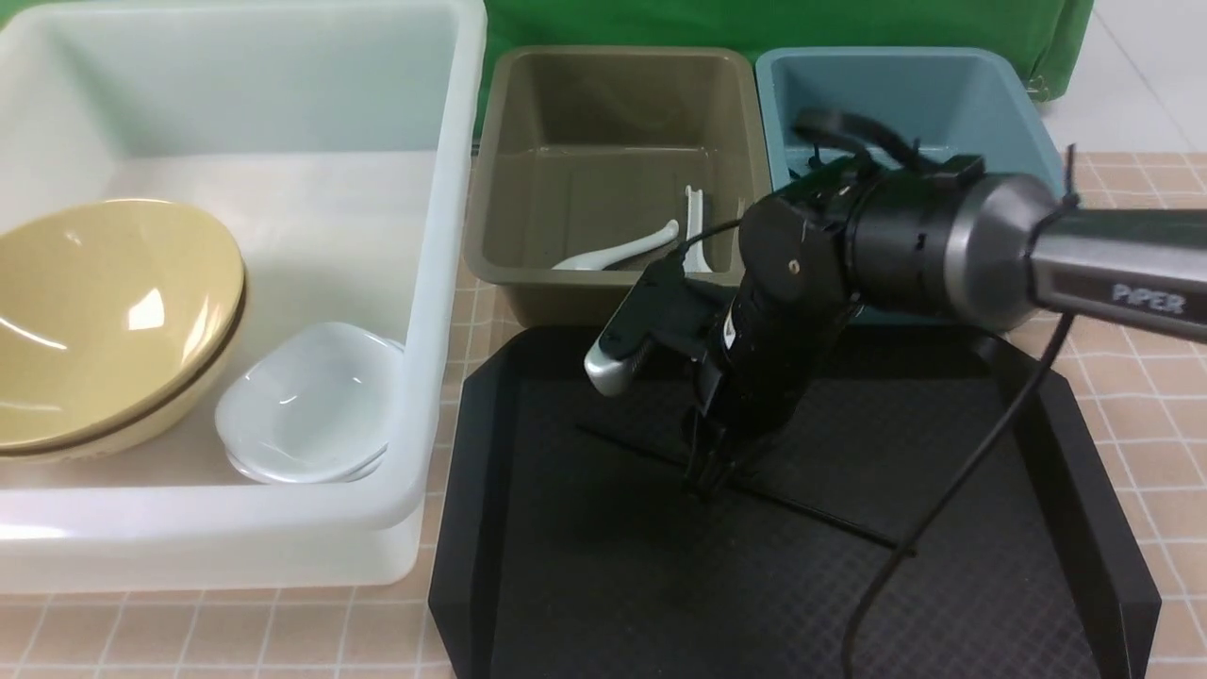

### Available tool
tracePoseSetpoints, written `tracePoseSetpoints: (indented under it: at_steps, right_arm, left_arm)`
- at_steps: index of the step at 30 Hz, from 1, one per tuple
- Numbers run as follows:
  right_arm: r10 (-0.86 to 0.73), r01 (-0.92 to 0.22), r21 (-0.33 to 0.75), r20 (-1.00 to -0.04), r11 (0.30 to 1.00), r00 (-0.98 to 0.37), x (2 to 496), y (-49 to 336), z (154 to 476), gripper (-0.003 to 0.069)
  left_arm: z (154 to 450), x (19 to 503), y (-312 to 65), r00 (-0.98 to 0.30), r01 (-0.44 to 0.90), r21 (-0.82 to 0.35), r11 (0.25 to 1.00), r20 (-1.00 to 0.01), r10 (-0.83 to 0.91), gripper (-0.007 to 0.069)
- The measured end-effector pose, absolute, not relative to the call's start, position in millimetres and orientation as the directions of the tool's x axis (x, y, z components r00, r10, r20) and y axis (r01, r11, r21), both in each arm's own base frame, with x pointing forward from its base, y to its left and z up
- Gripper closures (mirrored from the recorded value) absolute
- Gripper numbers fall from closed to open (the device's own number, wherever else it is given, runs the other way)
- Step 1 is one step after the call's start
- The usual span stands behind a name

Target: On brown table put chopsticks spoon bowls plates into blue grey white boxes.

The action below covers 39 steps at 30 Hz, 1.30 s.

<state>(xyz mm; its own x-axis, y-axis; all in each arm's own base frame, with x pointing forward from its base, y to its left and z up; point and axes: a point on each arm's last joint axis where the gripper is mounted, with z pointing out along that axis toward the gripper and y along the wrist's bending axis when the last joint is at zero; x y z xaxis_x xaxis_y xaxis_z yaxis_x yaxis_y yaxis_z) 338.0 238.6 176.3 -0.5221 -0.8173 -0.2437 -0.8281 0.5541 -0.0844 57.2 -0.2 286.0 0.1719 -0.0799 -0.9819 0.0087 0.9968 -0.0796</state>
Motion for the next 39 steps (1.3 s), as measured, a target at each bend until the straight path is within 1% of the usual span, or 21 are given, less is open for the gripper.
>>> tracePoseSetpoints:
  at_steps: [4, 6, 8, 9, 10, 12, 14, 20, 21, 22, 24, 25, 26, 28, 30, 32, 33, 35, 36, 37, 39]
  right_arm:
    - [-0.795, -0.813, -0.056, -0.254, 0.58, -0.55, 340.0, 242.4, 168.7, 0.0382]
    - [-0.788, -0.808, -0.044, -0.258, 0.588, -0.559, 340.0, 243.5, 167.9, 0.0421]
    - [-0.783, -0.805, -0.033, -0.256, 0.593, -0.566, 339.4, 243.9, 167.6, 0.0504]
    - [-0.783, -0.805, -0.033, -0.257, 0.593, -0.566, 339.5, 244.0, 167.8, 0.051]
    - [-0.782, -0.804, -0.032, -0.26, 0.594, -0.567, 339.4, 244.1, 168.8, 0.0554]
    - [-0.78, -0.803, -0.031, -0.265, 0.595, -0.567, 338.5, 243.8, 172.4, 0.0592]
    - [-0.779, -0.803, -0.029, -0.268, 0.595, -0.567, 336.2, 242.4, 179.4, 0.0594]
    - [-0.741, -0.794, -0.086, -0.431, 0.601, -0.515, 322.1, 232.6, 252.8, 0.0594]
    - [-0.729, -0.788, -0.134, -0.496, 0.601, -0.472, 316.6, 226.8, 279.8, 0.0594]
    - [-0.725, -0.786, -0.145, -0.514, 0.601, -0.459, 315.2, 225.4, 286.4, 0.0594]
    - [-0.711, -0.75, -0.281, -0.617, 0.599, -0.336, 310.4, 214.4, 326.6, 0.0594]
    - [-0.711, -0.733, -0.325, -0.637, 0.597, -0.298, 310.9, 211.3, 335.0, 0.0594]
    - [-0.694, -0.695, -0.387, -0.683, 0.606, -0.225, 313.3, 206.3, 350.1, 0.0594]
    - [-0.672, -0.629, -0.466, -0.73, 0.623, -0.125, 321.5, 198.1, 366.0, 0.0594]
    - [-0.619, -0.537, -0.515, -0.785, 0.668, -0.016, 338.0, 186.7, 378.9, 0.0594]
    - [-0.581, -0.489, -0.508, -0.814, 0.709, 0.004, 351.4, 176.5, 378.8, 0.0594]
    - [-0.512, -0.438, -0.465, -0.859, 0.769, 0.012, 368.6, 165.0, 375.0, 0.0591]
    - [-0.452, -0.404, -0.401, -0.891, 0.822, -0.036, 387.6, 151.3, 360.5, 0.0584]
    - [-0.438, -0.398, -0.384, -0.898, 0.833, -0.05, 391.5, 148.5, 356.6, 0.058]
    - [-0.388, -0.374, -0.316, -0.912, 0.872, -0.134, 406.8, 136.6, 336.6, 0.0559]
    - [-0.356, -0.354, -0.263, -0.906, 0.898, -0.23, 415.9, 126.7, 317.4, 0.0523]
  left_arm:
    - [286.0, 57.2, -0.2, 0.172, 0.009, -0.08, 0.997, -0.982, -0.08, 0.0636]
    - [286.0, 57.2, -0.1, 0.172, 0.009, -0.08, 0.997, -0.982, -0.08, 0.0636]
    - [286.0, 57.2, -0.1, 0.172, 0.009, -0.08, 0.997, -0.982, -0.08, 0.0636]
    - [286.0, 57.2, -0.1, 0.172, 0.009, -0.08, 0.997, -0.982, -0.08, 0.0636]
    - [286.0, 57.2, -0.1, 0.172, 0.008, -0.079, 0.997, -0.982, -0.079, 0.0636]
    - [286.0, 57.2, -0.1, 0.172, 0.008, -0.079, 0.997, -0.982, -0.079, 0.0636]
    - [285.9, 57.2, -0.2, 0.171, 0.009, -0.078, 0.997, -0.982, -0.078, 0.0636]
    - [285.7, 57.2, -0.3, 0.169, 0.01, -0.077, 0.997, -0.983, -0.077, 0.0636]
    - [285.7, 57.2, -0.3, 0.169, 0.01, -0.076, 0.997, -0.983, -0.076, 0.0636]
    - [285.7, 57.2, -0.4, 0.169, 0.01, -0.076, 0.997, -0.983, -0.077, 0.0636]
    - [285.6, 57.3, -0.4, 0.168, 0.01, -0.076, 0.997, -0.983, -0.077, 0.0636]
    - [285.6, 57.3, -0.4, 0.168, 0.01, -0.076, 0.997, -0.983, -0.077, 0.0636]
    - [285.5, 57.3, -0.4, 0.167, 0.011, -0.076, 0.997, -0.983, -0.077, 0.0636]
    - [285.4, 57.3, -0.5, 0.165, 0.011, -0.075, 0.997, -0.983, -0.076, 0.0636]
    - [285.4, 57.3, -0.5, 0.166, 0.011, -0.074, 0.997, -0.983, -0.074, 0.0636]
    - [285.4, 57.3, -0.5, 0.166, 0.011, -0.074, 0.997, -0.983, -0.074, 0.0636]
    - [285.4, 57.3, -0.5, 0.166, 0.011, -0.074, 0.997, -0.983, -0.074, 0.0636]
    - [285.4, 57.3, -0.5, 0.166, 0.011, -0.074, 0.997, -0.983, -0.074, 0.0636]
    - [285.4, 57.3, -0.5, 0.166, 0.011, -0.074, 0.997, -0.983, -0.074, 0.0636]
    - [285.4, 57.3, -0.5, 0.166, 0.011, -0.073, 0.997, -0.983, -0.074, 0.0636]
    - [285.4, 57.3, -0.5, 0.166, 0.011, -0.073, 0.997, -0.983, -0.074, 0.0636]
